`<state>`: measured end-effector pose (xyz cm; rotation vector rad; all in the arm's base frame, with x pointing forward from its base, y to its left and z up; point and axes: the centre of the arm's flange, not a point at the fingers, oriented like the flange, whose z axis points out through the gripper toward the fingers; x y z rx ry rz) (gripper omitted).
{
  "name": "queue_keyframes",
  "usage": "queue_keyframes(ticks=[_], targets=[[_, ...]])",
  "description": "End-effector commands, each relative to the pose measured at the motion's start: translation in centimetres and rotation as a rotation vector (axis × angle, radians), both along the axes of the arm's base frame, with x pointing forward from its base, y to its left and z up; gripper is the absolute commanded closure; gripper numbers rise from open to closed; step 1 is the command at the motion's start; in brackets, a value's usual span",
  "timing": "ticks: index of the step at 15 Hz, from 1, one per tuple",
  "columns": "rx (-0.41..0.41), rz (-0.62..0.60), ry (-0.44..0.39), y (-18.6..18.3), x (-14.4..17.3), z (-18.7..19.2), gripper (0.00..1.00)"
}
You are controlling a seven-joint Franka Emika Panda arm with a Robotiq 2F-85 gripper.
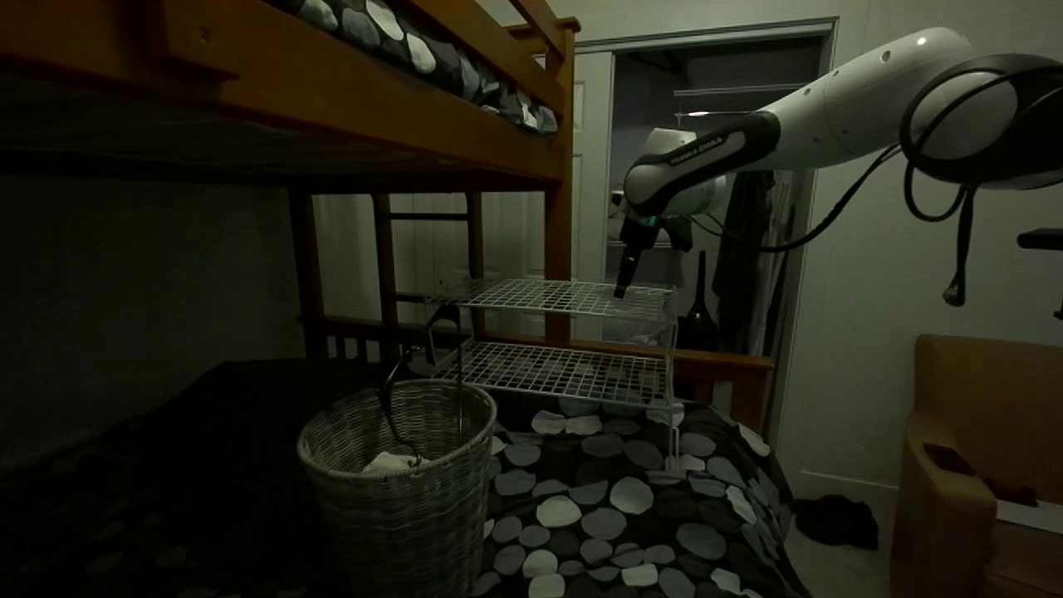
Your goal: Turn the metal object to the left
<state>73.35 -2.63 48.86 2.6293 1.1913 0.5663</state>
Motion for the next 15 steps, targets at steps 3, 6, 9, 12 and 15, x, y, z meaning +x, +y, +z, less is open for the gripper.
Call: queue_keyframes(ticks=[3, 6, 9, 12, 15], targets=[[0.031, -0.001, 0.078, -1.1, 1.8, -0.8, 0.0], [0.064, -0.027, 0.085, -1.4, 2.5, -1.6, 0.0], [0.093, -0.054, 0.075, -1.3, 3.2, -1.9, 0.0], [0.061, -0.09, 0.103, -1.4, 3.4, -1.9, 0.0], [0.025, -0.116, 0.134, -1.9, 3.1, -2.0, 0.0]])
